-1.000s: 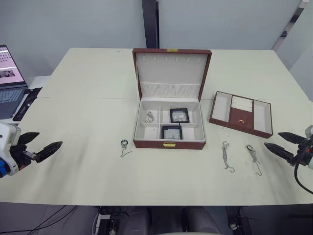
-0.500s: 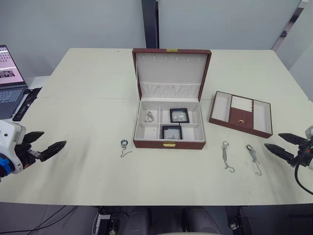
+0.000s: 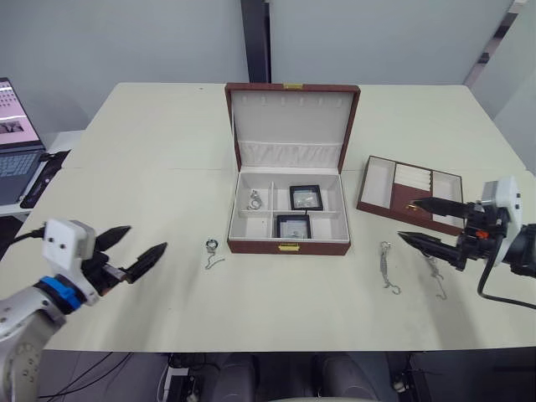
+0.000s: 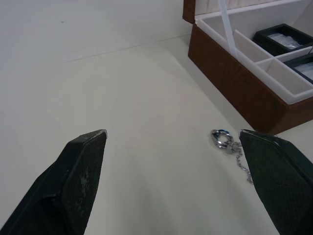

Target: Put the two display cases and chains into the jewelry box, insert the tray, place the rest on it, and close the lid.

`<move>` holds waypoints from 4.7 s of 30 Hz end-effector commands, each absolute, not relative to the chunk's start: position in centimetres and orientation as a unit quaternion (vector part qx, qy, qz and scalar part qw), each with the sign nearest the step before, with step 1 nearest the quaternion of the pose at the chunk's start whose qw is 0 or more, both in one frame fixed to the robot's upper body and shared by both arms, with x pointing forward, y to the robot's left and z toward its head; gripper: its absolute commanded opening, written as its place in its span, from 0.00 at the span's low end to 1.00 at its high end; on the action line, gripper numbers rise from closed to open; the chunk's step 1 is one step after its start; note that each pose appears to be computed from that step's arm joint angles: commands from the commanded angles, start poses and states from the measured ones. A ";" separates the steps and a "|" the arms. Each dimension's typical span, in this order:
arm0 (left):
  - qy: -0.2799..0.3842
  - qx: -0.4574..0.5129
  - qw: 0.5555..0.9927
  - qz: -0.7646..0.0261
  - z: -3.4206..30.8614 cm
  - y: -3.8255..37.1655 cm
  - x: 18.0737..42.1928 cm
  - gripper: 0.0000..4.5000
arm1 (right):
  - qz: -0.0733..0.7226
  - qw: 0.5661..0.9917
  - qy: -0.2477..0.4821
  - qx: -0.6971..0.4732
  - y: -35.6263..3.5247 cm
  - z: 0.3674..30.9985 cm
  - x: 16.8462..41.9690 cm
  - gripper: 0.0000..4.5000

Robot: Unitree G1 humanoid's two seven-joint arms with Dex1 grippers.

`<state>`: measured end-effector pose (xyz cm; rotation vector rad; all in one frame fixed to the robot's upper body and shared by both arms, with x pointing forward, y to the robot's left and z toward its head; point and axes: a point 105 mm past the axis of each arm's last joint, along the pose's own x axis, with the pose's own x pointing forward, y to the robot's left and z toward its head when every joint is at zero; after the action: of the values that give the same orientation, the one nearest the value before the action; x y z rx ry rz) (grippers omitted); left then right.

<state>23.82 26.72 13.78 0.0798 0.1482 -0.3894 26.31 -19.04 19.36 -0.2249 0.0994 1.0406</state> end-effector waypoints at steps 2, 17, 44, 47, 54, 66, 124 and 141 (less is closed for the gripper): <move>0.041 0.031 0.981 -0.186 12.8 23.2 24.0 1.00 | 0.555 0.824 0.012 -0.117 -15.2 21.1 25.5 1.00; 0.043 0.020 0.987 -0.151 9.4 20.0 25.0 1.00 | 0.579 0.805 0.009 -0.131 -13.4 21.2 25.3 1.00; 0.118 0.015 0.982 -0.147 6.3 19.0 25.8 0.96 | 0.574 0.809 0.011 -0.126 -13.1 20.8 25.1 1.00; 0.122 0.011 0.981 -0.147 6.0 19.1 25.6 0.82 | 0.572 0.810 0.012 -0.126 -13.2 20.8 25.1 1.00; 0.127 0.003 0.982 -0.143 5.5 19.3 25.6 0.38 | 0.569 0.812 0.014 -0.127 -13.3 20.9 25.2 1.00; 0.124 -0.001 0.982 -0.145 5.0 19.4 25.7 0.01 | 0.565 0.815 0.016 -0.126 -13.5 20.9 25.4 1.00; 0.039 0.043 0.897 -0.437 16.5 13.4 30.9 0.06 | 0.475 0.872 -0.023 -0.112 -14.3 22.4 22.5 1.00; 0.047 -0.007 0.890 -0.454 17.3 14.4 29.9 0.98 | 0.464 0.879 -0.005 -0.110 -15.8 21.6 23.4 1.00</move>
<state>30.34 14.34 16.11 -0.0267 0.1347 -0.9214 23.47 -15.43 20.62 -0.1882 0.0313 0.9812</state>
